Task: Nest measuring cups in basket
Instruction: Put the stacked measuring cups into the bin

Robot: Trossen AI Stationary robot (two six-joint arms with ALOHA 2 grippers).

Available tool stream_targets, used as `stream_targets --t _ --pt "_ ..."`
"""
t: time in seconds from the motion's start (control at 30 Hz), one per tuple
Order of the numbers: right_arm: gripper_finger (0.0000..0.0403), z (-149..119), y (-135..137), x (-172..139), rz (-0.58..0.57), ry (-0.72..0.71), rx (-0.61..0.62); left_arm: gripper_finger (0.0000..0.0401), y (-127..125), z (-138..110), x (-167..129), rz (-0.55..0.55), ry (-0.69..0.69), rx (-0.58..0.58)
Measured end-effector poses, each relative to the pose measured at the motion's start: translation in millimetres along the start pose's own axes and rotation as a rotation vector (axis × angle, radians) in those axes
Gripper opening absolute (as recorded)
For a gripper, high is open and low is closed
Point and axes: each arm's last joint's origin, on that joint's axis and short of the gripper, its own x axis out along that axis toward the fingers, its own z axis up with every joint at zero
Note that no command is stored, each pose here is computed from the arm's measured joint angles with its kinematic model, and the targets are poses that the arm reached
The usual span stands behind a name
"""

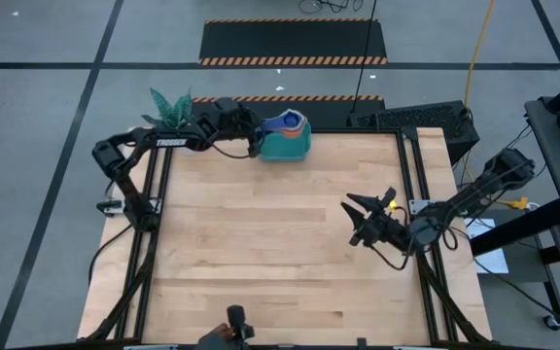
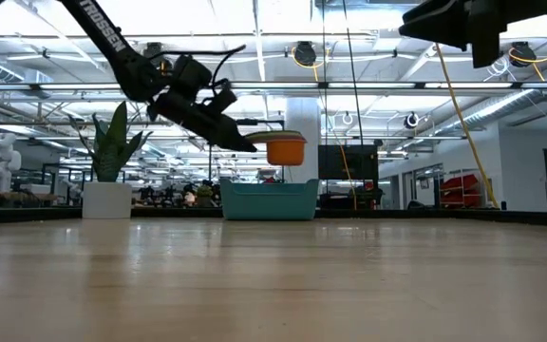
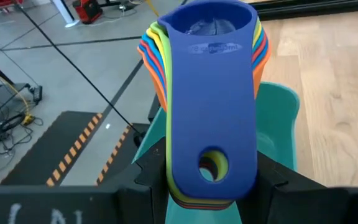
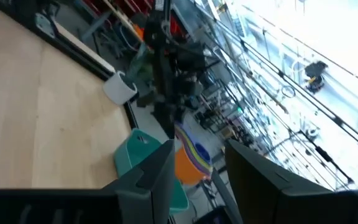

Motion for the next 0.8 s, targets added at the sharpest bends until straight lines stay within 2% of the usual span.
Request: stream_targets --t 0.53,0.8 --pt "0.0137 -9.7 -13.0 14.2 -0.020 -0.026 0.006 0.0133 -4.2 -28.3 22.8 -0.035 0.063 -0.011" --pt "0.0137 -9.7 -13.0 14.1 -0.021 -0.025 0.006 0.0133 3.3 -29.1 34.1 -0.035 0.092 -0.021"
